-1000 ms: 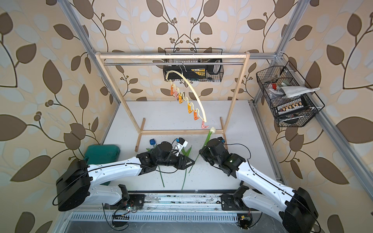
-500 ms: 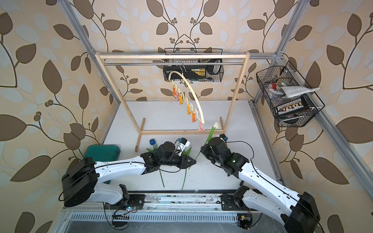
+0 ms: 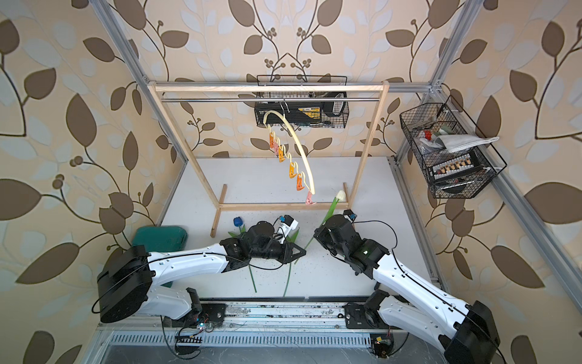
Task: Dry the flowers on a clothes hanger
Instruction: Pick up the flower at the center of the board.
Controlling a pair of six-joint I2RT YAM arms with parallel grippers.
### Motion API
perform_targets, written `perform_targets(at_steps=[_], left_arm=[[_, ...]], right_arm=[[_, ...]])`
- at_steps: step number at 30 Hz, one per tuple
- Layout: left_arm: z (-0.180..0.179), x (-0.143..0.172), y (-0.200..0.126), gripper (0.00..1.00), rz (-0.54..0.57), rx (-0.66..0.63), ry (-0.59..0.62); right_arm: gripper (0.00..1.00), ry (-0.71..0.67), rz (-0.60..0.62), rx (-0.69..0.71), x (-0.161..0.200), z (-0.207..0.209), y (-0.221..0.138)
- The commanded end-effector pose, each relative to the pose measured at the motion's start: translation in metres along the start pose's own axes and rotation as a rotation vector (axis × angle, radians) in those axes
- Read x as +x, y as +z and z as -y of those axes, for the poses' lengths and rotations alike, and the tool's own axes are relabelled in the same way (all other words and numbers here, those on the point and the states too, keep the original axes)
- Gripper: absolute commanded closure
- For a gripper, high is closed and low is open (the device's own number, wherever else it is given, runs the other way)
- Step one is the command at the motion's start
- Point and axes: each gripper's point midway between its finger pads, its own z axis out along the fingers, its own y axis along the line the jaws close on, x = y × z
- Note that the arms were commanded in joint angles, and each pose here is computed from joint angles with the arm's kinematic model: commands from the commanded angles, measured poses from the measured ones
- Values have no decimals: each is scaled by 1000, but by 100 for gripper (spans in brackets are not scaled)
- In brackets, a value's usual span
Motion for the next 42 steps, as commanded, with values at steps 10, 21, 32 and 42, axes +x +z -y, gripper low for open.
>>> perform_targets(at_steps=[10,21,32,42], left_arm=[[-15,7,-40,100,-171,-366,-174],[5,10,-106,100,-228,-176,-447],[66,2,-151,100,-291,31,-474],[74,11,-169,100,-337,44,-646]], right_arm=[[55,-467,-133,62,16,11,-29],[39,-1100,-11,-142,57,-34,-66],[38,-1431,165,-379,89,-76,-84],[44,-1490,200,-483,96,-95,-98]])
